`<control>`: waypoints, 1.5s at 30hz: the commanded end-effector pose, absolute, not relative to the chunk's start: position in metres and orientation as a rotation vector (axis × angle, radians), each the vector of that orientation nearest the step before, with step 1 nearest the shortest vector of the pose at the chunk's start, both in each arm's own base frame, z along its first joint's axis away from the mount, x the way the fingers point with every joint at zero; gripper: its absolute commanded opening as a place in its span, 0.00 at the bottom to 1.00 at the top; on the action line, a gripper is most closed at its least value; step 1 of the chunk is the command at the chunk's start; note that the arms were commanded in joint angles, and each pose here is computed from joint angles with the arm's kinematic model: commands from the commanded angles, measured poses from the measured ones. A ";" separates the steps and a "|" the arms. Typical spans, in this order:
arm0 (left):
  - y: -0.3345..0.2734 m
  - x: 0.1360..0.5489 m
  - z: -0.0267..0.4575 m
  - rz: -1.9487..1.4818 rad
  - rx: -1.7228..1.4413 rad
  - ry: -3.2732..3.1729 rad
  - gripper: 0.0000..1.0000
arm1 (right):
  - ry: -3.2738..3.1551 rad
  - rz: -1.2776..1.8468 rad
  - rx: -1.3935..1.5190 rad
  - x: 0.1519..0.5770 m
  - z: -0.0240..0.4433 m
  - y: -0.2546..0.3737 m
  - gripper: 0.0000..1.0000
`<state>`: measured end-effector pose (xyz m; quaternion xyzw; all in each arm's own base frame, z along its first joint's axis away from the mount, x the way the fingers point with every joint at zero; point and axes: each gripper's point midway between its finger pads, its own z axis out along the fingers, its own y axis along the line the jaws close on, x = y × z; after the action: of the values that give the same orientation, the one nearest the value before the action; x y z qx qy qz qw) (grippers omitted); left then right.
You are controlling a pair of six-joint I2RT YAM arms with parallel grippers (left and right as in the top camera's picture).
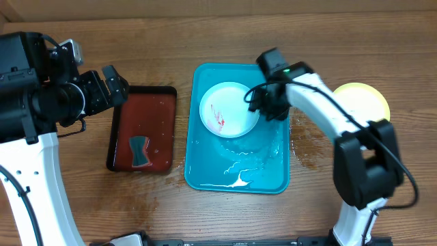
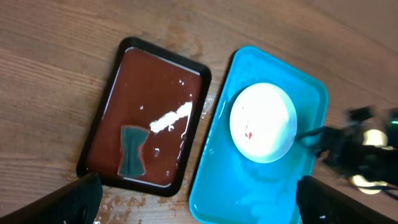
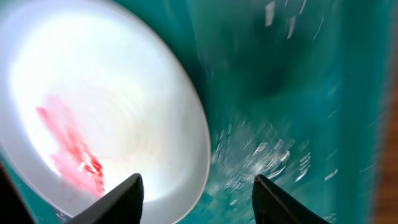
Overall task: Clean dirty plates on tray and stack at the side
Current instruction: 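Grasp the white plate rim with the right gripper and drag it to tray center, then grasp the sponge in the dark red tray with the left gripper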
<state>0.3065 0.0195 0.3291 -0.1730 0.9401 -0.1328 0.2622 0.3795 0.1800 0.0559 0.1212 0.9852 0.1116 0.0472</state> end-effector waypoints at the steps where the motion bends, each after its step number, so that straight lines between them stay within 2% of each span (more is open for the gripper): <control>1: 0.017 0.312 0.316 -0.369 -0.434 2.598 1.00 | 2.819 0.223 -0.249 0.410 0.101 0.156 0.58; 4: 0.014 0.315 0.307 -0.378 -0.434 2.638 0.99 | 2.824 0.191 -0.401 0.411 0.079 0.153 0.58; 6: 0.013 0.316 0.302 -0.382 -0.436 2.658 0.95 | 2.832 0.196 -0.433 0.412 0.060 0.155 0.58; 10: 0.012 0.317 0.300 -0.384 -0.434 2.666 0.94 | 2.876 0.299 -0.461 0.408 0.024 0.171 0.56; 12: 0.012 0.316 0.300 -0.384 -0.435 2.669 0.93 | 2.899 0.350 -0.471 0.405 0.011 0.177 0.49; 14: 0.012 0.314 0.299 -0.382 -0.422 2.677 0.93 | 2.916 0.357 -0.455 0.405 0.001 0.178 0.38; 17: 0.011 0.312 0.298 -0.382 -0.420 2.686 0.92 | 2.939 0.341 -0.391 0.405 -0.004 0.176 0.10; 18: 0.011 0.312 0.298 -0.381 -0.422 2.690 0.91 | 2.954 0.311 -0.321 0.406 -0.005 0.171 0.04; 21: 0.016 0.309 0.295 -0.340 -0.436 2.704 0.86 | 3.026 0.254 -0.025 0.398 -0.005 0.159 0.04; 24: 0.022 0.305 0.286 -0.300 -0.508 2.732 0.86 | 3.115 0.221 0.315 0.376 -0.004 0.152 0.04; 26: 0.022 0.302 0.277 -0.301 -0.541 2.757 0.85 | 3.152 0.202 0.436 0.364 -0.005 0.150 0.04; 32: 0.025 0.303 0.209 -0.232 -0.618 2.858 0.79 | 3.179 0.223 0.388 0.355 -0.004 0.166 0.04; 38: 0.014 0.312 0.125 -0.195 -0.542 2.919 0.67 | 3.179 0.228 0.344 0.355 -0.004 0.169 0.04; 41: 0.018 0.310 0.091 -0.120 -0.583 2.963 0.48 | 3.178 0.228 0.340 0.355 -0.004 0.169 0.04; 42: 0.019 0.308 0.082 -0.106 -0.606 2.986 0.47 | 3.178 0.228 0.340 0.355 -0.004 0.169 0.04; 45: 0.025 0.304 0.052 -0.036 -0.641 3.057 0.62 | 3.178 0.228 0.340 0.355 -0.004 0.169 0.04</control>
<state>0.3114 0.0131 0.0791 -0.1867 0.9801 -0.0509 0.0439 0.3651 0.1710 0.0085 0.1097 0.9894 0.0937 -0.0186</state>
